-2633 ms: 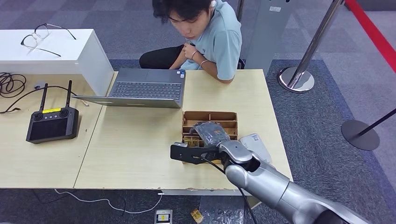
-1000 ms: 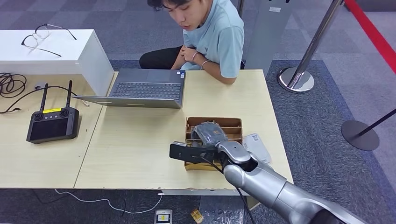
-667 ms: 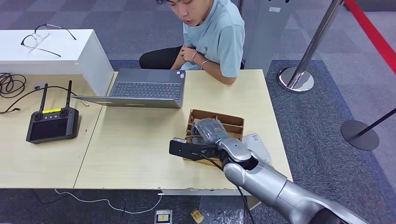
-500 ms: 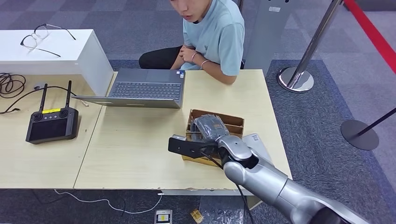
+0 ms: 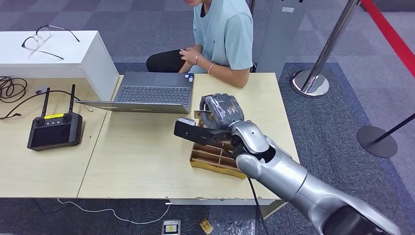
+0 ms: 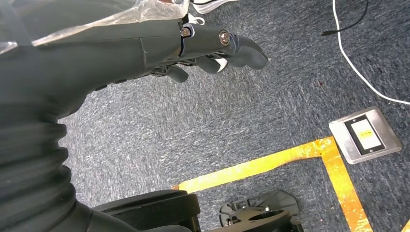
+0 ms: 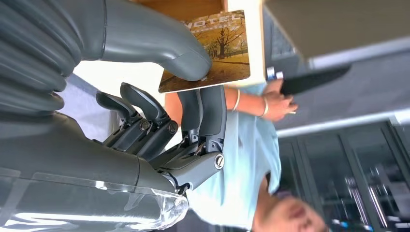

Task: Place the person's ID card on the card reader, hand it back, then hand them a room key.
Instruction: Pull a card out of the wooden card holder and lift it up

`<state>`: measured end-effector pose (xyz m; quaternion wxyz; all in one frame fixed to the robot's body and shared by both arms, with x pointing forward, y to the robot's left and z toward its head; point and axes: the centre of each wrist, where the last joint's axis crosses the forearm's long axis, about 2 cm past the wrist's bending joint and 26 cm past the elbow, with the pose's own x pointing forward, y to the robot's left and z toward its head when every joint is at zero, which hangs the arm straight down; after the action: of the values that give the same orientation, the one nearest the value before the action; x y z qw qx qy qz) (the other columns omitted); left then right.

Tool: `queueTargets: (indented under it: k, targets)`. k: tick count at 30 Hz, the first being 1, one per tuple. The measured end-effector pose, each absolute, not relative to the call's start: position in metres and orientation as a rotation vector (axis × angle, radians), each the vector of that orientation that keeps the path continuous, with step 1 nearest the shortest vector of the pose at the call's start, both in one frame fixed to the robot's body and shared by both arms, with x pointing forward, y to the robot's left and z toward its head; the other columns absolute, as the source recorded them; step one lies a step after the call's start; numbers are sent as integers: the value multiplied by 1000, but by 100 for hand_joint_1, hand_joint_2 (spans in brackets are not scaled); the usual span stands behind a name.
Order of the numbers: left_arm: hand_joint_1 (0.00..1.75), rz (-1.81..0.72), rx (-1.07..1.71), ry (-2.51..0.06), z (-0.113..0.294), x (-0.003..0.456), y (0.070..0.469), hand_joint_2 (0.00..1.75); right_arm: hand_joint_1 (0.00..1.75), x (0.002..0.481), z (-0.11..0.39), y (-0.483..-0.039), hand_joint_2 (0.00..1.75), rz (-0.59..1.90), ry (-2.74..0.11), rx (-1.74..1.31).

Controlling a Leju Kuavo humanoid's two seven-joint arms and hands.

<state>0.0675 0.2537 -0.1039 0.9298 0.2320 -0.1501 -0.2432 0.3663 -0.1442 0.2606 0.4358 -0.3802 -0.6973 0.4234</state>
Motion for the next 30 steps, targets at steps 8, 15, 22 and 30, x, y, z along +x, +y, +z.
queueTargets:
  k: [8, 15, 22, 30]
  targets:
    - [0, -506, 478, -315, -104, 69, 254, 175, 175, 373, 289, -148, 175, 981, -1827, -1087]
    - [0, -520, 481, -329, -102, 76, 252, 175, 175, 377, 304, -149, 175, 906, -1949, -1232]
    - [0, -533, 479, -335, -101, 83, 250, 175, 175, 381, 308, -157, 175, 776, -2100, -1386]
    - [0, -554, 475, -334, -101, 82, 249, 175, 175, 388, 292, -167, 175, 790, -2047, -1432]
